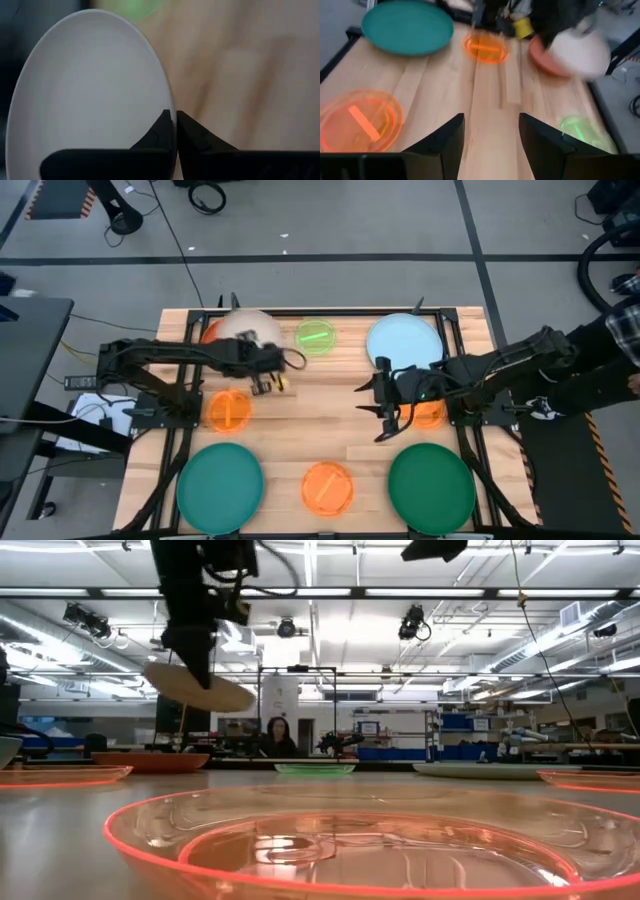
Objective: Stack plastic plates
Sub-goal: Stack the gray plate on top of the orange plate
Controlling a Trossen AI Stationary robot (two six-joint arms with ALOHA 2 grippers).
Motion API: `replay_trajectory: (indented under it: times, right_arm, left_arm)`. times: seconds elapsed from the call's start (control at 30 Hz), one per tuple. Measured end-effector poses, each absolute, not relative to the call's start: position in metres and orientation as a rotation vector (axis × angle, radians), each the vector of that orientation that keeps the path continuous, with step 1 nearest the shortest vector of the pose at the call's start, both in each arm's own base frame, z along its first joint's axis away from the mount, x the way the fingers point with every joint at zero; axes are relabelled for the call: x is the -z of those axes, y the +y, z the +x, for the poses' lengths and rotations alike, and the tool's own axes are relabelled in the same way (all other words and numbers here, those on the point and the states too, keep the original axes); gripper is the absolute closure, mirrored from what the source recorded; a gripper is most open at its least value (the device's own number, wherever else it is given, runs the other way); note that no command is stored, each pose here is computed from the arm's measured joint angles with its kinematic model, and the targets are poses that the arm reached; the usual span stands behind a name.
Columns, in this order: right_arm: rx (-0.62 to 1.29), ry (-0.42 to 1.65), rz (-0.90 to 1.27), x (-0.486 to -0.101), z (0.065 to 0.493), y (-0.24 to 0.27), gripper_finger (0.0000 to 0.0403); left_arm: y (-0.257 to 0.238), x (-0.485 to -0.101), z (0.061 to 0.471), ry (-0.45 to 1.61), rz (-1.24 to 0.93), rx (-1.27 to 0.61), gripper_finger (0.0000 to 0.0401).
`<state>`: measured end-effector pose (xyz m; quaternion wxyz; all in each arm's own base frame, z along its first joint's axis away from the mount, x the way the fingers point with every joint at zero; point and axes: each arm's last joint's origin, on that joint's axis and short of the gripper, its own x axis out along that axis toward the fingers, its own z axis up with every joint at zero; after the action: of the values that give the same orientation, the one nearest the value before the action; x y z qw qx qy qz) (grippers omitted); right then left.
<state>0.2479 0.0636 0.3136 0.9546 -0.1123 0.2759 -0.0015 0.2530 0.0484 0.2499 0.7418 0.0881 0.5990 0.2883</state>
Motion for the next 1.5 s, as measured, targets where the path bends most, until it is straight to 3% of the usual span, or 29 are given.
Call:
replay_trajectory:
  times: [0.13,0.33,0.8,1.03,1.27,1.5]
  right_arm:
    - [0.015,0.615,-0.248,-0.299,0.258,0.072,0.0214]
    - [0.025,0.69,-0.284,-0.272,0.279,0.08,0.0215]
    - [0.022,0.755,-0.301,-0.246,0.296,0.083,0.0215]
    - [0.027,0.734,-0.262,-0.248,0.297,0.084,0.0212]
    - [0.048,0.739,-0.217,-0.247,0.298,0.081,0.0193]
    - [0.041,0.74,-0.216,-0.247,0.298,0.082,0.0177]
  left_arm:
    - [0.066,-0.243,0.236,1.283,0.038,-0.843,0.0386]
    - [0.078,-0.207,0.22,1.285,-0.106,-0.994,0.0385]
    - [0.1,-0.16,0.202,1.138,-0.159,-1.123,0.0384]
    - [0.106,-0.153,0.203,1.085,-0.174,-1.063,0.0379]
    - [0.107,-0.153,0.203,1.071,-0.184,-1.075,0.0343]
    - [0.106,-0.159,0.202,1.103,-0.154,-1.052,0.0272]
